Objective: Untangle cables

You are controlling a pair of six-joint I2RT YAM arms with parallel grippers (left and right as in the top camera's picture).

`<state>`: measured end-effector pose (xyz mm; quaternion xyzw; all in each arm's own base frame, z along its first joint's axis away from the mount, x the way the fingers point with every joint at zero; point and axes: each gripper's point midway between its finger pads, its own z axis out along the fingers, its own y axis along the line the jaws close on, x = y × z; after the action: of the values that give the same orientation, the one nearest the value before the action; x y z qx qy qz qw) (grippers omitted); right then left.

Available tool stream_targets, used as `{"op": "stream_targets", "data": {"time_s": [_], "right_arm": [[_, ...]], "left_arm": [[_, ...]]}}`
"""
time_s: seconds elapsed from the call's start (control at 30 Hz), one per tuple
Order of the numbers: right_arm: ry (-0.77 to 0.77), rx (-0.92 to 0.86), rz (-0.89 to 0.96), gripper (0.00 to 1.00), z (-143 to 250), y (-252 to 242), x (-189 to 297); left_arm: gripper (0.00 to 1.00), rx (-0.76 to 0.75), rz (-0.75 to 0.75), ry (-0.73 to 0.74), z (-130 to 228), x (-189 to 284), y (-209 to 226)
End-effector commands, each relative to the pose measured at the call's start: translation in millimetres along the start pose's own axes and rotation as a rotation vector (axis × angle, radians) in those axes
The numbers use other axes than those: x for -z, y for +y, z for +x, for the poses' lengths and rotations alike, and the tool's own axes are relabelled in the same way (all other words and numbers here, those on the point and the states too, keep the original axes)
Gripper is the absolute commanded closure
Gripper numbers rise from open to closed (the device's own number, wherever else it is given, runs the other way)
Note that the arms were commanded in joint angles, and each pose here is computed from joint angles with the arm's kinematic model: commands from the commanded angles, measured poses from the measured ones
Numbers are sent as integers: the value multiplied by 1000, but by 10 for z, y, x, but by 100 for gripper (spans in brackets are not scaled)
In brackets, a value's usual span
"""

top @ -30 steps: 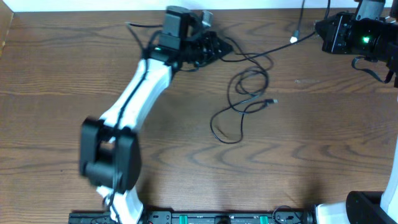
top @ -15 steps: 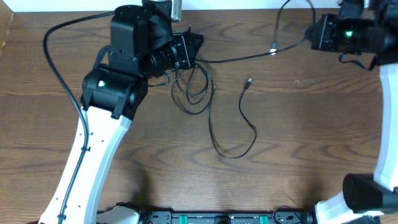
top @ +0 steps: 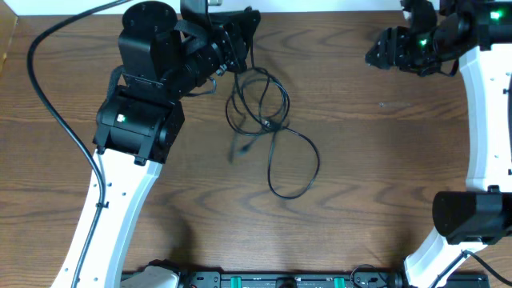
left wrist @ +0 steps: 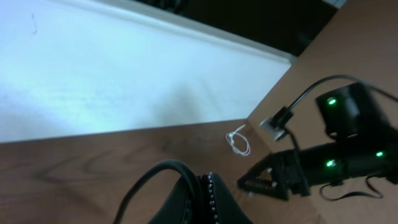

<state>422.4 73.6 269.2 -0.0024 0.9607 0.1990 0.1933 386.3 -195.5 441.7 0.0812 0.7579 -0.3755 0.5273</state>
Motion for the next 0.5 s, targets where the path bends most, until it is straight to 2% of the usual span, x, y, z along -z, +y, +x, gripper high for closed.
{"op": "stream_targets", "data": {"time_s": [0.0, 0.17, 0.47], "right_arm": [[3, 121, -89, 32, 5, 206, -45], [-39, 283, -250, 31, -46, 657, -69], [36, 459, -312, 32, 191, 1235, -441]], "left_arm": [[93, -2, 59, -47, -167, 110, -182], [93, -20, 158, -43, -183, 124, -379], [93, 20, 170, -38, -182, 127, -399]]}}
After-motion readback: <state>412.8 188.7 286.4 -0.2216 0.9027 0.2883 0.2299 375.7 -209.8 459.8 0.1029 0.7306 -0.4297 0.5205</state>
